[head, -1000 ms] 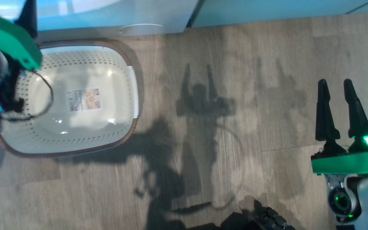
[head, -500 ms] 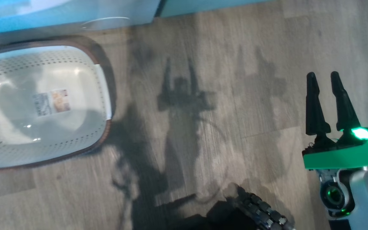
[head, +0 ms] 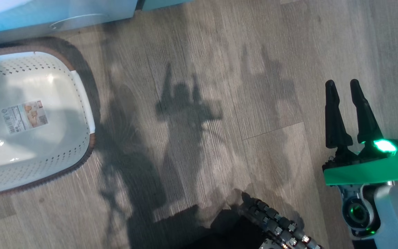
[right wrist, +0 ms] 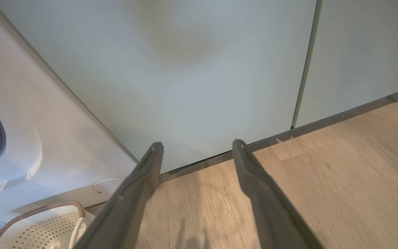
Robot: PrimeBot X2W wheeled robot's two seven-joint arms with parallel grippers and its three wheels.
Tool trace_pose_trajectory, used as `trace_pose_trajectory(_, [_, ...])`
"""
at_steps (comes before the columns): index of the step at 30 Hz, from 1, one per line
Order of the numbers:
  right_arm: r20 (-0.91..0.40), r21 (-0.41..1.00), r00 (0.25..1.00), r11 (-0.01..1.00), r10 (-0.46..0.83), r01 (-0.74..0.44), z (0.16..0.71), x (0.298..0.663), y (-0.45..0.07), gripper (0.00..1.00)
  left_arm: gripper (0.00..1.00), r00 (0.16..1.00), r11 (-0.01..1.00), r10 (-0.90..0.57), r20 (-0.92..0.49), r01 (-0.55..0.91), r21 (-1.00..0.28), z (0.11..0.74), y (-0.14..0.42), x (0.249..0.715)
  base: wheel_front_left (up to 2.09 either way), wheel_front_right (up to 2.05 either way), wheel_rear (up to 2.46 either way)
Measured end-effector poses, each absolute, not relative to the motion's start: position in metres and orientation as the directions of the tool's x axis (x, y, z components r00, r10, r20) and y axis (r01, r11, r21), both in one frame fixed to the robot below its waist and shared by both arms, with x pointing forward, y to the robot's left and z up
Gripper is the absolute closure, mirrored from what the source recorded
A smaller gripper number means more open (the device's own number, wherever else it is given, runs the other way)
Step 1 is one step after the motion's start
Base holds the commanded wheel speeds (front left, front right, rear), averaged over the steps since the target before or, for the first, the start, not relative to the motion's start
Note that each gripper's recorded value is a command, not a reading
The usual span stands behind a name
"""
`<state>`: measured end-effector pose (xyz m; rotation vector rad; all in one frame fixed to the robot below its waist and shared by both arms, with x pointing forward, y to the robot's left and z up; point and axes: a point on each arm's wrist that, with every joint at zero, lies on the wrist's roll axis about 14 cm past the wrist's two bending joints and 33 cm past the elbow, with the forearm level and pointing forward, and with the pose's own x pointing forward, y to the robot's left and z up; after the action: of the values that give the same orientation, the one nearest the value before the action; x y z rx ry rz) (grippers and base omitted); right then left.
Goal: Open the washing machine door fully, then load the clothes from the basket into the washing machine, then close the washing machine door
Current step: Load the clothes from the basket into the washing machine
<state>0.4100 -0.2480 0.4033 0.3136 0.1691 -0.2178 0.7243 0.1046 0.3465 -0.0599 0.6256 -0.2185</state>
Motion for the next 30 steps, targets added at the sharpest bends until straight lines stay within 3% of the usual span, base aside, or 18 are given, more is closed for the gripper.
trace_pose_trajectory(1, [-0.199,0.286,0.962,0.928,-0.187,0.239,0.403,0.410,-0.248,0.00,0.00,0.792,0.976,-0.218,-0.570,0.181,-0.122,0.348,0.105,0.727,0.00,0.00,0.00])
trace_pose_trajectory(2, [-0.199,0.285,0.962,0.928,-0.188,0.240,0.403,0.409,-0.249,0.00,0.12,0.795,0.976,-0.217,-0.566,0.178,-0.125,0.349,0.105,0.729,0.00,0.00,0.00])
trace_pose_trajectory(3, [-0.199,0.285,0.962,0.928,-0.188,0.240,0.403,0.409,-0.249,0.00,0.53,0.798,0.976,-0.216,-0.562,0.176,-0.125,0.351,0.105,0.730,0.00,0.00,0.00])
trace_pose_trajectory(4, [-0.199,0.284,0.962,0.928,-0.188,0.241,0.403,0.409,-0.249,0.00,1.00,0.807,0.978,-0.211,-0.552,0.171,-0.123,0.354,0.106,0.732,0.00,0.00,0.00])
trace_pose_trajectory(30, [-0.213,0.290,0.963,0.930,-0.166,0.224,0.393,0.416,-0.243,0.00,1.00,0.834,0.976,-0.212,-0.510,0.203,-0.073,0.369,0.110,0.738,0.00,0.00,0.00])
